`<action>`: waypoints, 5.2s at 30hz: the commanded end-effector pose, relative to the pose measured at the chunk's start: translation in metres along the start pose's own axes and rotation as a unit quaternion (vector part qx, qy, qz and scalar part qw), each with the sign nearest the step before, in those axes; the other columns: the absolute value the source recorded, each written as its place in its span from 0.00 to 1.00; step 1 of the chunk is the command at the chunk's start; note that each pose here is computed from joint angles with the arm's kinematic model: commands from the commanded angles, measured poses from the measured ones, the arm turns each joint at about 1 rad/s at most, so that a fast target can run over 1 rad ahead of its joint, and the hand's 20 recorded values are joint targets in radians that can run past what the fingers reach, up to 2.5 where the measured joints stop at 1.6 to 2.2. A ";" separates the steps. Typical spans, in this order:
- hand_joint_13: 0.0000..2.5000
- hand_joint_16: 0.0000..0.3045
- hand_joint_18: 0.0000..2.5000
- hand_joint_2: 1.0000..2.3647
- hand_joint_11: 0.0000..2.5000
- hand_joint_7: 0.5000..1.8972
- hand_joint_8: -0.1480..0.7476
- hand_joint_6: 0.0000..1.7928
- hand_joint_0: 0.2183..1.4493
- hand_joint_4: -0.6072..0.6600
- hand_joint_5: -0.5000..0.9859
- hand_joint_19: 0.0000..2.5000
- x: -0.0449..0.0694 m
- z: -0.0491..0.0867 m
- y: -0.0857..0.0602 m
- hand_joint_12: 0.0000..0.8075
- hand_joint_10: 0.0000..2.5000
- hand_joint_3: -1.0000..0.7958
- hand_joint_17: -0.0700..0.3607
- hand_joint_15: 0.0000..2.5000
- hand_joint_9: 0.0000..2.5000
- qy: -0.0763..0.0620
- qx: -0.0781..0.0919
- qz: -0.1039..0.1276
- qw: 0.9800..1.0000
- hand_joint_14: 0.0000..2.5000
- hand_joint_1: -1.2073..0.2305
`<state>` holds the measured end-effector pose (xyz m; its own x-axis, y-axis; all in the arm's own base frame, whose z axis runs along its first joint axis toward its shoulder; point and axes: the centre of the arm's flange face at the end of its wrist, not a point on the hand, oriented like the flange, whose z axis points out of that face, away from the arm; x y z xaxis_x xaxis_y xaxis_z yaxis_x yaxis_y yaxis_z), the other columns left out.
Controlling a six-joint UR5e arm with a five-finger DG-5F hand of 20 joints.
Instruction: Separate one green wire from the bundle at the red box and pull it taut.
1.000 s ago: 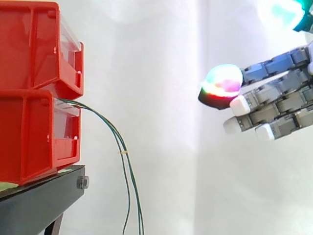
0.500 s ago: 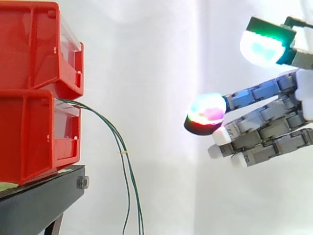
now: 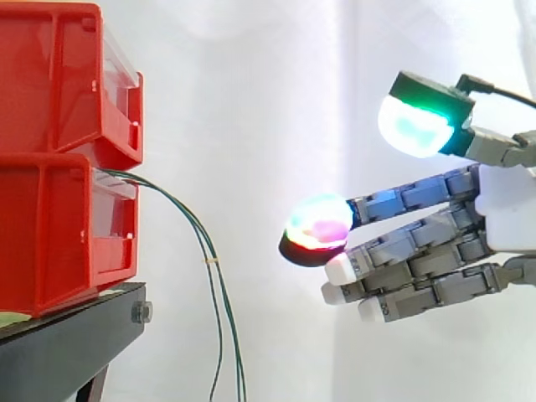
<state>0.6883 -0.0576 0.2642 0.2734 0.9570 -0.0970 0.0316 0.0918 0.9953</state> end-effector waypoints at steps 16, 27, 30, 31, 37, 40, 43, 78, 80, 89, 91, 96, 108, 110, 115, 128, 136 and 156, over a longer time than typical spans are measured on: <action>0.07 0.19 0.07 0.00 0.03 0.13 0.45 0.28 0.25 0.65 0.19 0.10 0.007 0.029 -0.083 0.41 0.00 0.28 0.46 0.02 0.21 -0.016 -0.023 0.010 1.000 0.00 0.43; 0.08 0.19 0.07 0.00 0.03 0.13 0.44 0.28 0.25 0.65 0.19 0.11 0.009 0.036 -0.075 0.41 0.00 0.28 0.46 0.02 0.21 -0.031 -0.057 -0.027 0.998 0.00 0.43; 0.09 0.19 0.08 0.00 0.03 0.13 0.44 0.28 0.25 0.65 0.19 0.11 0.010 0.036 -0.074 0.41 0.00 0.28 0.46 0.03 0.21 -0.034 -0.058 -0.032 0.997 0.00 0.43; 0.09 0.19 0.08 0.00 0.04 0.13 0.44 0.28 0.25 0.65 0.19 0.11 0.010 0.036 -0.074 0.41 0.00 0.28 0.46 0.03 0.21 -0.034 -0.058 -0.032 0.997 0.00 0.43; 0.09 0.18 0.09 0.00 0.03 0.13 0.44 0.28 0.25 0.66 0.19 0.11 0.018 0.042 -0.074 0.41 0.00 0.28 0.45 0.03 0.21 -0.034 -0.064 -0.041 0.997 0.00 0.44; 0.10 0.18 0.09 0.00 0.04 0.13 0.45 0.28 0.25 0.66 0.19 0.12 0.020 0.049 -0.086 0.41 0.00 0.28 0.45 0.03 0.21 -0.035 -0.060 -0.037 0.997 0.00 0.44; 0.10 0.18 0.09 0.00 0.03 0.13 0.45 0.28 0.25 0.66 0.19 0.11 0.023 0.059 -0.093 0.42 0.00 0.28 0.45 0.04 0.21 -0.035 -0.062 -0.028 0.997 0.00 0.44; 0.16 0.16 0.16 0.00 0.04 0.19 0.41 0.28 0.29 0.64 0.25 0.13 0.080 0.067 -0.091 0.38 0.00 0.28 0.42 0.05 0.28 -0.012 -0.084 -0.012 0.996 0.00 0.34; 0.16 0.16 0.16 0.00 0.04 0.20 0.41 0.28 0.30 0.64 0.25 0.13 0.081 0.067 -0.090 0.38 0.00 0.28 0.42 0.05 0.29 -0.012 -0.084 -0.011 0.996 0.00 0.34; 0.18 0.16 0.18 0.00 0.06 0.33 0.43 0.28 0.31 0.65 0.27 0.15 0.081 0.067 -0.090 0.38 0.00 0.28 0.41 0.06 0.31 -0.011 -0.083 0.002 0.996 0.00 0.35; 0.18 0.16 0.18 0.00 0.06 0.39 0.43 0.28 0.32 0.62 0.27 0.15 0.080 0.067 -0.090 0.38 0.00 0.28 0.41 0.06 0.31 -0.010 -0.082 0.006 0.997 0.00 0.36; 0.19 0.16 0.19 0.00 0.07 0.48 0.44 0.28 0.33 0.57 0.28 0.15 0.078 0.068 -0.090 0.38 0.00 0.30 0.41 0.06 0.31 -0.010 -0.082 0.012 0.997 0.00 0.36; 0.21 0.15 0.21 0.01 0.09 0.63 0.44 0.30 0.33 0.56 0.29 0.16 0.079 0.071 -0.084 0.39 0.00 0.33 0.41 0.08 0.34 -0.009 -0.084 0.015 0.996 0.00 0.36; 0.21 0.15 0.21 0.01 0.10 0.57 0.44 0.34 0.32 0.58 0.28 0.16 0.079 0.071 -0.083 0.39 0.00 0.35 0.41 0.08 0.34 -0.009 -0.085 0.018 0.996 0.00 0.37; 0.22 0.15 0.22 0.01 0.11 0.43 0.45 0.41 0.32 0.61 0.27 0.17 0.079 0.071 -0.083 0.40 0.00 0.35 0.41 0.08 0.35 -0.009 -0.085 0.020 0.996 0.00 0.39; 0.22 0.16 0.22 0.00 0.11 0.46 0.47 0.38 0.27 0.60 0.27 0.18 0.078 0.077 -0.074 0.42 0.01 0.28 0.42 0.09 0.36 -0.008 -0.090 0.027 0.996 0.00 0.47; 0.22 0.16 0.22 0.01 0.12 0.43 0.47 0.41 0.31 0.60 0.27 0.18 0.072 0.080 -0.067 0.41 0.01 0.38 0.41 0.09 0.36 0.002 -0.060 0.028 0.998 0.00 0.47; 0.22 0.16 0.23 0.01 0.17 0.32 0.47 0.47 0.31 0.63 0.23 0.18 0.071 0.083 -0.060 0.42 0.01 0.39 0.42 0.10 0.35 0.011 -0.058 0.044 0.997 0.00 0.33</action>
<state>0.7858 -0.0179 0.1961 0.2484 0.9686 -0.0107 -0.1011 0.0369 0.9942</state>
